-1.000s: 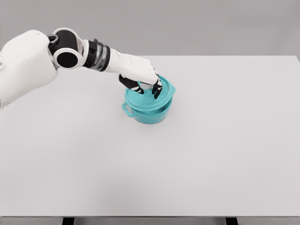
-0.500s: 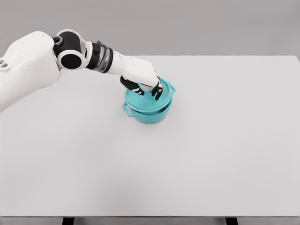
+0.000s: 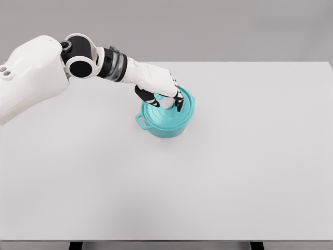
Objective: Cover the pot with left arm
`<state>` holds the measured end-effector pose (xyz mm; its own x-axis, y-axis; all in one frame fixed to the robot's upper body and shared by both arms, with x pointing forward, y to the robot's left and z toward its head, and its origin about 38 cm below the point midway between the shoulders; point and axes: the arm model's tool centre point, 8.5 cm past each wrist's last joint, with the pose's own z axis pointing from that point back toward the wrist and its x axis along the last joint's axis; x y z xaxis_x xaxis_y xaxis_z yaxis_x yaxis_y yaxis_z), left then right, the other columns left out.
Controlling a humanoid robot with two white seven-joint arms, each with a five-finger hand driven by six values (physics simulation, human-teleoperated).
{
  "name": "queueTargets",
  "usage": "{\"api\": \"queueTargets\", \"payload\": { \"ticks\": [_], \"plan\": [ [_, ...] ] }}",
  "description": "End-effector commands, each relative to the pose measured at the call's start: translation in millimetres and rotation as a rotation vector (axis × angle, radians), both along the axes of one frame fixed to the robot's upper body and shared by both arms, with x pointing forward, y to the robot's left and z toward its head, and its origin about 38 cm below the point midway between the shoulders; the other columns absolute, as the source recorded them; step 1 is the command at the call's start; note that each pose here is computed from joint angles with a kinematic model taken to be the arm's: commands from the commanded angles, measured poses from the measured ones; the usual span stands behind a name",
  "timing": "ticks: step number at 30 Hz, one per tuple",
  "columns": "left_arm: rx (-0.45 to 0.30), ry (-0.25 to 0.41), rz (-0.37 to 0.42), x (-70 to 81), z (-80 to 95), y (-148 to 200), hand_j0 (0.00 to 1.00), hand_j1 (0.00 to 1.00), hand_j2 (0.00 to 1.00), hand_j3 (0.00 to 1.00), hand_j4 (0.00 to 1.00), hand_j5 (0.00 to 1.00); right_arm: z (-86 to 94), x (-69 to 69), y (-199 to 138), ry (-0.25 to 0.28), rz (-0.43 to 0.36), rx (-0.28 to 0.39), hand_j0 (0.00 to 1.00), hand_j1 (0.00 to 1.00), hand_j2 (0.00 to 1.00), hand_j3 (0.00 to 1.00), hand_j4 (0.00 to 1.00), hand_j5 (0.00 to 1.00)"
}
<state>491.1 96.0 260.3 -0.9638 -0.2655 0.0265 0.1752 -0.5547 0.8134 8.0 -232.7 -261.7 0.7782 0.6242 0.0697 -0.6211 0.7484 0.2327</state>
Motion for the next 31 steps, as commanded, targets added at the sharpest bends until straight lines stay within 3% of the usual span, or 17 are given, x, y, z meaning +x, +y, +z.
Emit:
{"api": "queueTargets", "payload": {
  "ticks": [1, 14, 19, 25, 31],
  "plan": [
    [-0.004, 0.002, 0.004, 0.4, 0.4, 0.7, 0.72, 0.72, 0.72, 0.72, 0.72, 0.72, 0.0, 0.0, 0.0, 0.000, 0.000, 0.000, 1.00, 1.00, 1.00, 1.00, 1.00, 1.00],
    [0.000, -0.004, 0.026, 3.7, 3.3, 14.3, 1.00, 1.00, 1.00, 1.00, 1.00, 1.00, 0.0, 0.0, 0.0, 0.000, 0.000, 0.000, 1.00, 1.00, 1.00, 1.00, 1.00, 1.00],
    [-0.004, -0.042, 0.112, 14.4, 31.6, 64.6, 1.00, 1.00, 1.00, 1.00, 1.00, 1.00, 0.0, 0.0, 0.0, 0.000, 0.000, 0.000, 1.00, 1.00, 1.00, 1.00, 1.00, 1.00],
    [0.028, -0.055, 0.280, 18.5, 37.2, 152.1, 1.00, 1.00, 1.00, 1.00, 1.00, 1.00, 0.0, 0.0, 0.0, 0.000, 0.000, 0.000, 1.00, 1.00, 1.00, 1.00, 1.00, 1.00],
    [0.037, -0.041, 0.327, 21.7, 30.5, 168.6, 1.00, 1.00, 1.00, 1.00, 1.00, 1.00, 0.0, 0.0, 0.0, 0.000, 0.000, 0.000, 1.00, 1.00, 1.00, 1.00, 1.00, 1.00]
  ]
}}
